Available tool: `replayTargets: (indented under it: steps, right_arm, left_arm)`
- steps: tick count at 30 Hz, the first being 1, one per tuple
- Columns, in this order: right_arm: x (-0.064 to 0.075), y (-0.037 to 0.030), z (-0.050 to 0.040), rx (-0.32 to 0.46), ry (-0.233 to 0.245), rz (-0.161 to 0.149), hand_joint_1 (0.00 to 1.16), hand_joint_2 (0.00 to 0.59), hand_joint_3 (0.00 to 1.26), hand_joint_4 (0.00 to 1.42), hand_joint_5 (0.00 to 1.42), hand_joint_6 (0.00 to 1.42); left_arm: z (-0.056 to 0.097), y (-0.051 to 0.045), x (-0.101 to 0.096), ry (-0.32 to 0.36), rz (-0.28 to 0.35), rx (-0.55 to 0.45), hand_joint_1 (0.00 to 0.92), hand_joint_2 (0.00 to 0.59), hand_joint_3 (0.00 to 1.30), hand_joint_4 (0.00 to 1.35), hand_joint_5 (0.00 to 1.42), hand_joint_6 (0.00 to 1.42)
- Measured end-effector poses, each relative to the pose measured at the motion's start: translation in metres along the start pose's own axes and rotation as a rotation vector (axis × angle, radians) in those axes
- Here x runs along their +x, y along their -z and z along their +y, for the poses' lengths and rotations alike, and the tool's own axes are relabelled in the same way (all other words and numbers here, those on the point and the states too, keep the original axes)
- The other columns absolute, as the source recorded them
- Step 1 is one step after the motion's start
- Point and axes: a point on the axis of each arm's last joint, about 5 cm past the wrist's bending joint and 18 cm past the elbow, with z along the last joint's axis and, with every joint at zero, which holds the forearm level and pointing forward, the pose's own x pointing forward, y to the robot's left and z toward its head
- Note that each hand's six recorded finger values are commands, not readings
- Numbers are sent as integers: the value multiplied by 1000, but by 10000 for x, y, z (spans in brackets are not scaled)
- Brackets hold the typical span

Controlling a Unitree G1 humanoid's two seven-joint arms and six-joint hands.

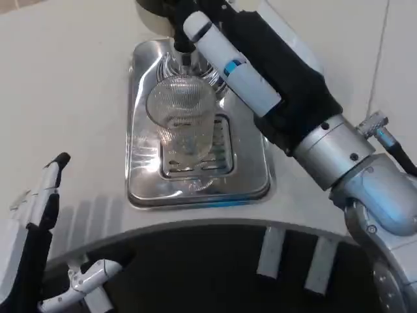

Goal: Grasp the cup under the faucet to collect the drink, then remove the cup.

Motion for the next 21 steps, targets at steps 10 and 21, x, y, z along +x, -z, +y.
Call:
replayTargets:
  steps: [10,21]
  right_arm:
    - [34,-41,-61,-108,-73,8,0,525,0,0,0,0]
    - [79,-207,-29,-486,-191,40,0,504,0,0,0,0]
  left_arm:
    - [-15,14,8,-3,6,-2,132,79,25,0,121,134]
    - [-17,11,48,-11,1,-1,78,63,2,0,121,136]
